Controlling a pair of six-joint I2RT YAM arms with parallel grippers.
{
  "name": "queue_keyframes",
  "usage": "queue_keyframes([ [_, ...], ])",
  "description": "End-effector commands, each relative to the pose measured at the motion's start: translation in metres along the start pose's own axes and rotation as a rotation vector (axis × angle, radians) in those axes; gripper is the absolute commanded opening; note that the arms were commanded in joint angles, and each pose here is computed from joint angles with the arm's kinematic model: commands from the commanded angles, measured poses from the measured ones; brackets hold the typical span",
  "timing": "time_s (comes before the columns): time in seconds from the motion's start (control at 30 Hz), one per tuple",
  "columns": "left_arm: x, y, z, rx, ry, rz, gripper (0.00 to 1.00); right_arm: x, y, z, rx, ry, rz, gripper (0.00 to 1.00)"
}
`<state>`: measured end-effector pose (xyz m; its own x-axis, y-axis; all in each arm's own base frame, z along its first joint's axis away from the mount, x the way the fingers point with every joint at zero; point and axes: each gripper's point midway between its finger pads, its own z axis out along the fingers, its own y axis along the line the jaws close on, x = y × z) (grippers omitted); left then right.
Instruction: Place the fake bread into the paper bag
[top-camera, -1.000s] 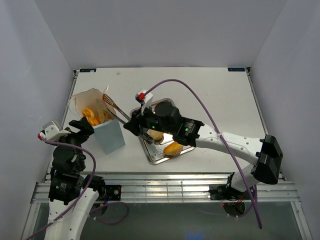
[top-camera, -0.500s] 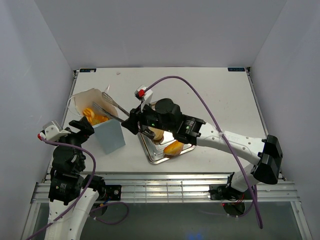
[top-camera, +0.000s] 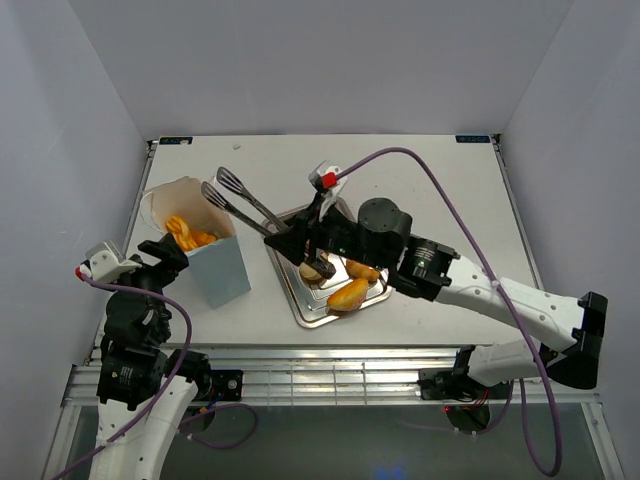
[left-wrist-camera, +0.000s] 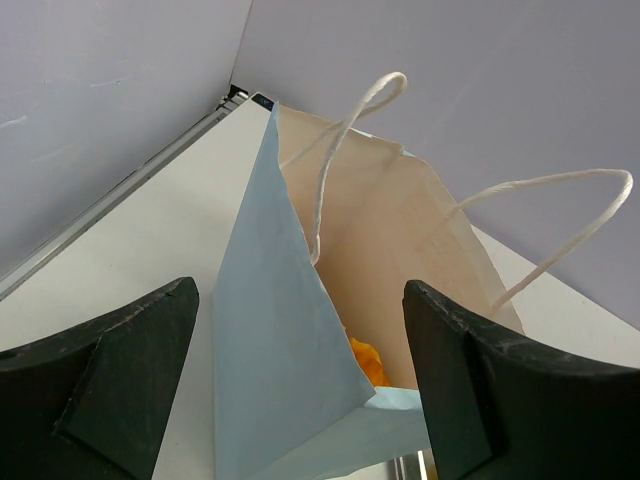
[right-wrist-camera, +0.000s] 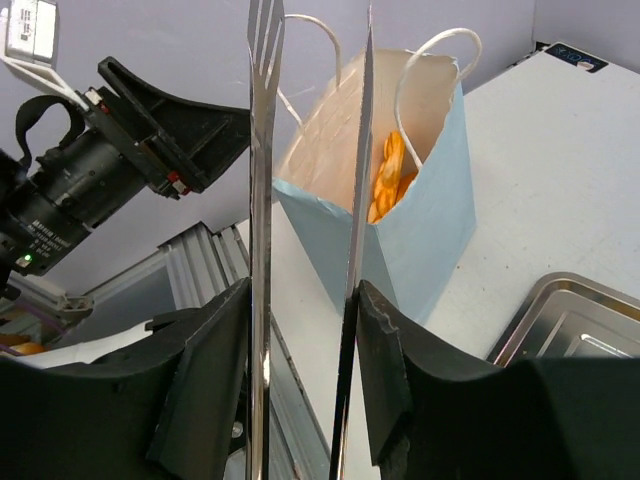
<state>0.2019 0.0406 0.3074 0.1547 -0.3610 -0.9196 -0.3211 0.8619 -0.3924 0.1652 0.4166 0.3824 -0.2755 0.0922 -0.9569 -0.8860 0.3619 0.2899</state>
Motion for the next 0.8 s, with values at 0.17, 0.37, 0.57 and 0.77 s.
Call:
queue_keyframes([
  [0.17,0.000,-0.005,-0.001,0.031,0.006,0.006,0.94,0.009,-0.023,-0.057,0.126,-0.058,0.072,0.49],
  [0.37,0.000,-0.006,-0.001,0.038,0.005,0.005,0.94,0.049,-0.057,-0.104,0.277,-0.053,0.121,0.47],
  [0.57,0.002,-0.009,-0.001,0.051,0.011,0.009,0.94,0.113,-0.088,-0.134,0.419,0.017,0.220,0.48],
  [0.77,0.002,-0.010,-0.003,0.065,0.011,0.007,0.94,0.176,-0.106,-0.147,0.496,0.104,0.313,0.50],
])
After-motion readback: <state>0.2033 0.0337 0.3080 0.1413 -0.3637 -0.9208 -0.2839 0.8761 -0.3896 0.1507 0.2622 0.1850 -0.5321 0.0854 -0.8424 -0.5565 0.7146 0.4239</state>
